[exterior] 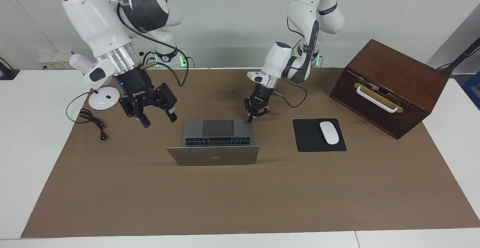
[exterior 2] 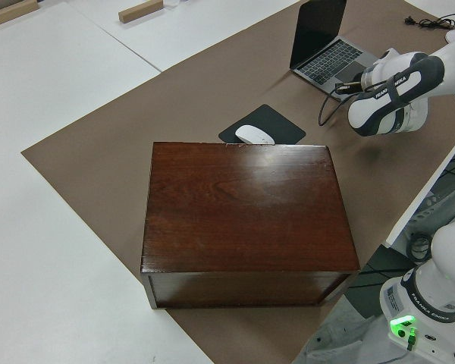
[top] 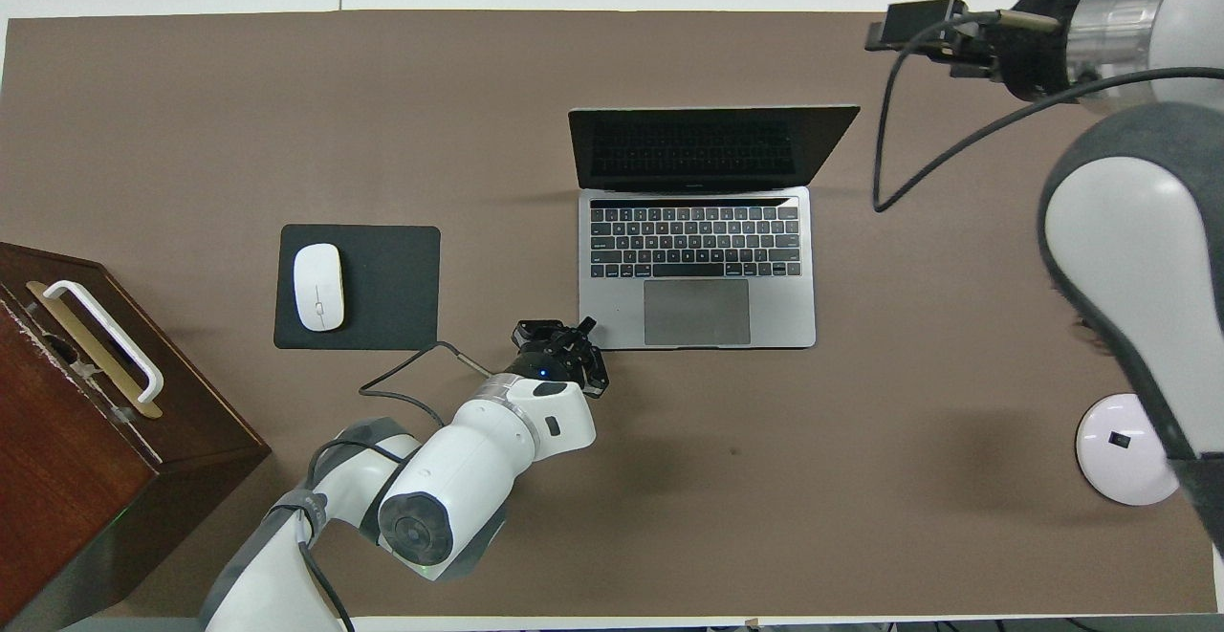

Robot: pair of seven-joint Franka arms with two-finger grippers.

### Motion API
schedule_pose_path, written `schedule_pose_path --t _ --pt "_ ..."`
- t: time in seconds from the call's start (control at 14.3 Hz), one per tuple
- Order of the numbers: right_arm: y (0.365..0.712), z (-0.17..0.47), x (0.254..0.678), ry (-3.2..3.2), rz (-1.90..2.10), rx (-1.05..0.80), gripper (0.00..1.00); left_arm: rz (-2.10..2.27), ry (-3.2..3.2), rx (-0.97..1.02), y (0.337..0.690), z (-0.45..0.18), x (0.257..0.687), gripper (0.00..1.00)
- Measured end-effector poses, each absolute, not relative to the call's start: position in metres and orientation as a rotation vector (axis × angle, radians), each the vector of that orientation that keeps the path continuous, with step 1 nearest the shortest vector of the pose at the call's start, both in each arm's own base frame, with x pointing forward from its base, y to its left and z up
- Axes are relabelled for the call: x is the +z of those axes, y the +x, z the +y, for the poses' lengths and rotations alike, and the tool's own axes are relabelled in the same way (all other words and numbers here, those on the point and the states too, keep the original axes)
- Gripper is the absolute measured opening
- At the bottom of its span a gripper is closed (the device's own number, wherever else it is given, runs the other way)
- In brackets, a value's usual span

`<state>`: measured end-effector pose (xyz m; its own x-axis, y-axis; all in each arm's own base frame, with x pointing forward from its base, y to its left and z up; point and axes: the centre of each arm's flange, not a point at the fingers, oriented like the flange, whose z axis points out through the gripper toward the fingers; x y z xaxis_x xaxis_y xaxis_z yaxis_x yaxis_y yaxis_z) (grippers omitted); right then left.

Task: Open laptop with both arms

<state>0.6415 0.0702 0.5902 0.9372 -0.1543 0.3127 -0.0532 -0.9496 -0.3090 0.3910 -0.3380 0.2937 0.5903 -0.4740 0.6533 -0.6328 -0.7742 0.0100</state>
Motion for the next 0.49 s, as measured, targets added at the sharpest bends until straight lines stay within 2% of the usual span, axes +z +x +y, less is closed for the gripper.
schedule_pose_path --t 0.21,0.49 --pt "0.628 0.01 0.596 -3.013 -0.019 -0.354 1.0 -0.882 2.634 0.893 0.402 -0.326 0.329 0.01" --pt "0.592 -0.001 0.644 -3.126 -0.071 -0.293 1.0 -0.825 2.733 0.761 0.421 -0.301 0.378 0.01"
